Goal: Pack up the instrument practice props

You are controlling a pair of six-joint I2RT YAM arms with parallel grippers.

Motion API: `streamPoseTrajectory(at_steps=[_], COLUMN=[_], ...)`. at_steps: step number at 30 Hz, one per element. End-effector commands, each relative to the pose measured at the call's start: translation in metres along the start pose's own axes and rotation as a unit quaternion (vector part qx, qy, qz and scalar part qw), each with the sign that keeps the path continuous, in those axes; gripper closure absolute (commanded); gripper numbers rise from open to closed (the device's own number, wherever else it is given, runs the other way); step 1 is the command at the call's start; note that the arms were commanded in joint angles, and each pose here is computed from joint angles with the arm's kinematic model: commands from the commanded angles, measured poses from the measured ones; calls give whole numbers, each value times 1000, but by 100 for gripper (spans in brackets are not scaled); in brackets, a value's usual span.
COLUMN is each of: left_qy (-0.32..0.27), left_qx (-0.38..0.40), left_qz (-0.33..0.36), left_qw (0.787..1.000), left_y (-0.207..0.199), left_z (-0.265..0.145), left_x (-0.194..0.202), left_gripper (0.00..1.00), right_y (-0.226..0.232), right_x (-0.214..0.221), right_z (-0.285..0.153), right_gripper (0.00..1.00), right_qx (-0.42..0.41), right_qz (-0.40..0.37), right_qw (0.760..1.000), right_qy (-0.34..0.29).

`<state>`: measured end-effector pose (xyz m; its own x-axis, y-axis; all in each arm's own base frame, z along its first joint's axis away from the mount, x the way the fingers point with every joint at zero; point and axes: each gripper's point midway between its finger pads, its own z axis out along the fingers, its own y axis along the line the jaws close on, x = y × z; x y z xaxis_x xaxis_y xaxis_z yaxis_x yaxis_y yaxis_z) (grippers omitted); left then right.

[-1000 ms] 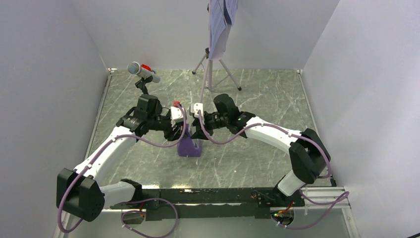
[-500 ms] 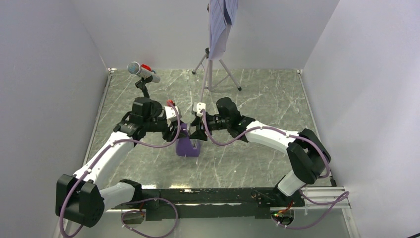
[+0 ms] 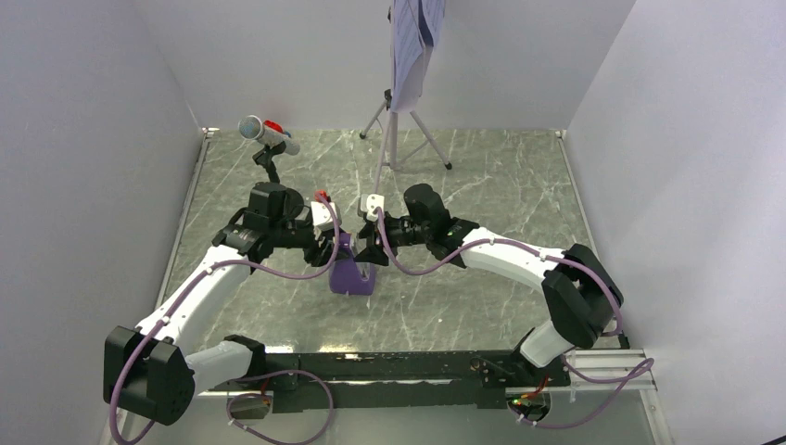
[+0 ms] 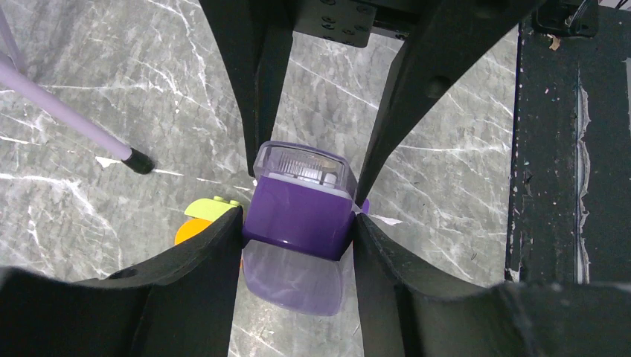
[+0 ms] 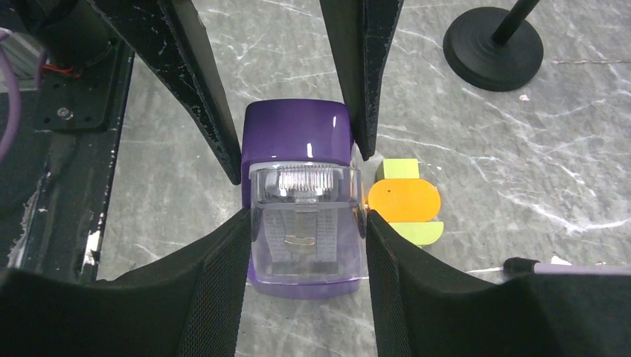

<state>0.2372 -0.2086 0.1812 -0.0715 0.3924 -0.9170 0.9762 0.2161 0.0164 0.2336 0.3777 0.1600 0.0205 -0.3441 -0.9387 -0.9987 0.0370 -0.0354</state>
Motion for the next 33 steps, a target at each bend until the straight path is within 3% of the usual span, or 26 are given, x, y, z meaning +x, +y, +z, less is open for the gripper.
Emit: streamPoseTrajectory(at_steps=[1, 7, 11, 33], left_qy=[34, 51, 72, 47], left_qx=[41, 32, 21, 12], left_qz=[-39, -35, -25, -48], left_qw=[998, 998, 997, 998], left_y=[-27, -25, -23, -18], left_z=[2, 0, -3, -4], left_x=[21, 33, 46, 39], left_gripper=[99, 99, 99, 99], right_y=[23, 15, 8, 27], right_x=[14, 5, 12, 10], right_z=[-7, -21, -29, -16], right_gripper=[100, 100, 100, 100], right_qx=[-38, -41, -28, -53], right_qz=[77, 109, 89, 83], right_qw=[996, 993, 996, 995], right_qy=[27, 1, 0, -10])
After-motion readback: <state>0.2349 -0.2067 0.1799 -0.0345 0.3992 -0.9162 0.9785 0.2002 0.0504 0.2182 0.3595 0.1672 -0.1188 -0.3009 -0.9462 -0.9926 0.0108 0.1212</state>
